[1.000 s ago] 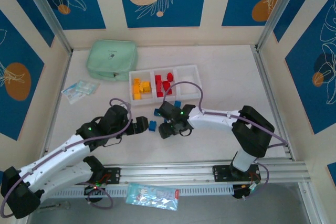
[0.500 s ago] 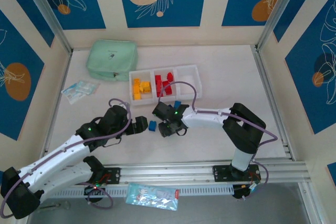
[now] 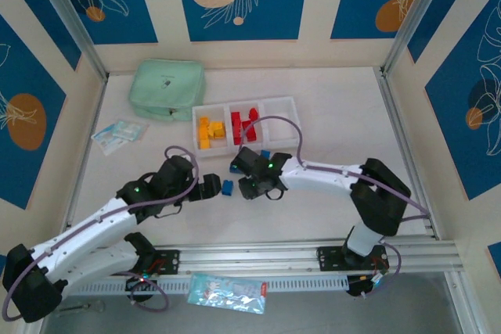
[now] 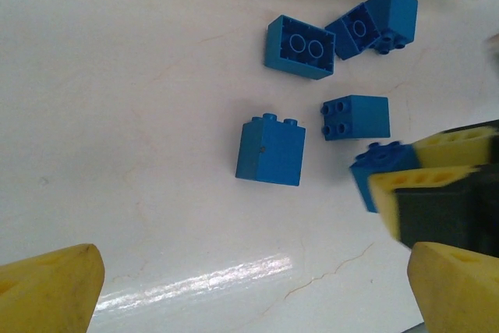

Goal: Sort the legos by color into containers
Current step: Pick up the lego from the bottom-center of the table, then place the lego in the container.

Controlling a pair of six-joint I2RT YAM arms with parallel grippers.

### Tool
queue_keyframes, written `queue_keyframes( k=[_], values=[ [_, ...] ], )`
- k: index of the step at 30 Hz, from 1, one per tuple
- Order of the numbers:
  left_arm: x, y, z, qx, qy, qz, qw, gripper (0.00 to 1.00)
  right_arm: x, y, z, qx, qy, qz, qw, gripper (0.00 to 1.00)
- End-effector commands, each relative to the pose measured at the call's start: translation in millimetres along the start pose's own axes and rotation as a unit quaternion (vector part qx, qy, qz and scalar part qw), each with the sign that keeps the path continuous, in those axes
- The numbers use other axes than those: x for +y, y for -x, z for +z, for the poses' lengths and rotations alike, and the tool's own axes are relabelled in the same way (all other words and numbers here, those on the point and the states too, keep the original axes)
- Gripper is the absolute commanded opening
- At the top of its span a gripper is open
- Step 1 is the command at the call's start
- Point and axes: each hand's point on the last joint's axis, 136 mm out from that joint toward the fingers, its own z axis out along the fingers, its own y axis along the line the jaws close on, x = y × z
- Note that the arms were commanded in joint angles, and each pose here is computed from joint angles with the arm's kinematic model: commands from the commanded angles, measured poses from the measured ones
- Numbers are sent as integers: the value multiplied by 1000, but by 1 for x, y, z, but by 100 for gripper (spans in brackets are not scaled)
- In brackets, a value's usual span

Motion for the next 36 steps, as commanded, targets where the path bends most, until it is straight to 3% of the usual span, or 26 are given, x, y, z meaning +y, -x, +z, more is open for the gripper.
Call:
queue_keyframes(
  k=[1, 8, 19, 28, 36],
  values=[
    [-28, 17, -5, -12, -38, 25, 999, 99, -19, 4, -24, -13, 1, 34, 999, 30],
    [-55, 38, 0, -25, -58, 51, 997, 99, -72, 34, -53, -50, -9, 96, 994, 30],
    [-89, 75, 13, -56, -82, 73, 992, 99, -164, 120, -69, -113, -39, 173, 978, 30],
    [-99, 99, 20, -65, -83, 79, 991, 99, -186, 175, -28, -104, -44, 164, 980, 30],
    [-93, 107, 27, -68, -80, 64, 992, 99, -199, 199, 13, -87, -59, 153, 983, 32]
  ],
)
